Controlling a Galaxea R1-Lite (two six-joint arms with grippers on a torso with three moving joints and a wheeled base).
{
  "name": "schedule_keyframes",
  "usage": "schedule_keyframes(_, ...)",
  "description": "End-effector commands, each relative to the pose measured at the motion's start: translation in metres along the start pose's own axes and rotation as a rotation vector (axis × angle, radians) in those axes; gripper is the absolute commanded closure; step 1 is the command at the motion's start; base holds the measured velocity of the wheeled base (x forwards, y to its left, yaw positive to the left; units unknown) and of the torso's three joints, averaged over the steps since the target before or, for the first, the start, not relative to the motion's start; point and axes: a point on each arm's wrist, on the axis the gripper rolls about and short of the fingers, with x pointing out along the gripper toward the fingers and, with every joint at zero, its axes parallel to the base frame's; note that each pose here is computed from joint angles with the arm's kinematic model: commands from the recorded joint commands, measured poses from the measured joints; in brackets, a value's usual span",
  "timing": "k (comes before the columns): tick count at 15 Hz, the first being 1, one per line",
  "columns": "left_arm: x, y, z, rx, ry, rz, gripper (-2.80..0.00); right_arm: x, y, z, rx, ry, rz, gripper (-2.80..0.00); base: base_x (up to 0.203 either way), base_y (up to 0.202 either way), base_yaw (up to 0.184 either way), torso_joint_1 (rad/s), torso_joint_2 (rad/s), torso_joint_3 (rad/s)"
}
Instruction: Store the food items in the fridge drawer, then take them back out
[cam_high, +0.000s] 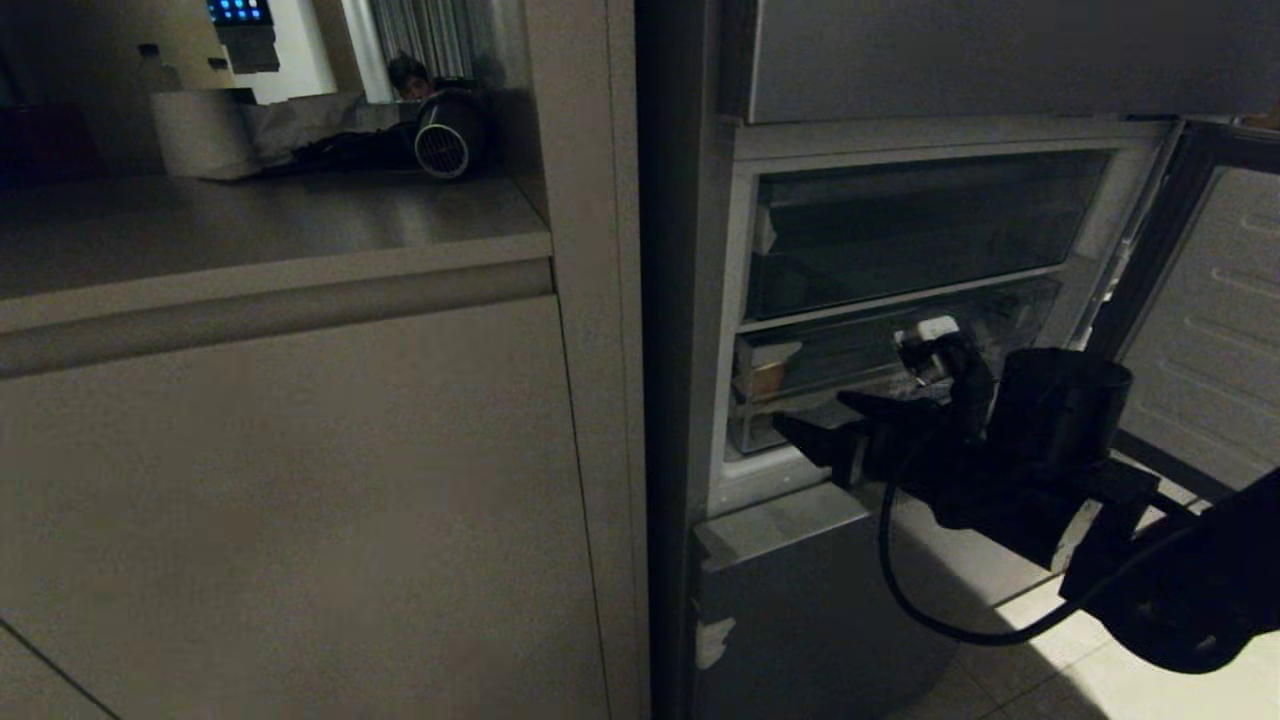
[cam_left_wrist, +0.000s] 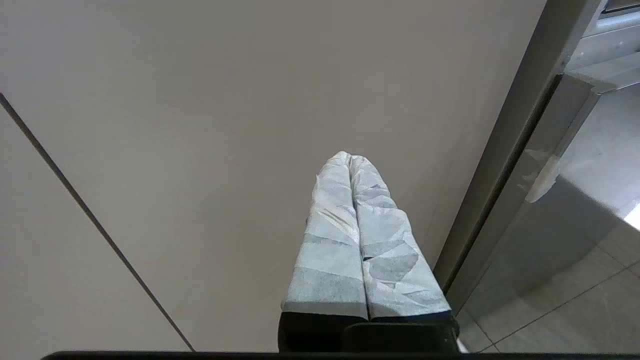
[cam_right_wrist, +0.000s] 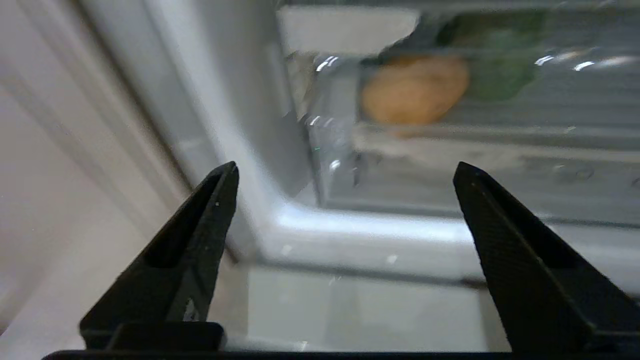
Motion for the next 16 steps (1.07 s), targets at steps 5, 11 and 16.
schedule_keyframes(5,0.0,0.0,0.0,0.0,0.001,0.0,0.0,0.032,0.005,-0.016,-0.01,-0.026,-0.039,-2.8,0.0,0.0,0.0,0.0,0.0,0.0)
schedule_keyframes(11,0.0,0.0,0.0,0.0,0.001,0.0,0.0,0.048,0.003,-0.021,-0.023,-0.077,-0.086,-2.8,0.0,0.0,0.0,0.0,0.0,0.0)
schedule_keyframes(16,0.0,0.0,0.0,0.0,0.001,0.0,0.0,0.051,0.009,-0.017,-0.022,-0.095,-0.068,-2.8,0.0,0.0,0.0,0.0,0.0,0.0)
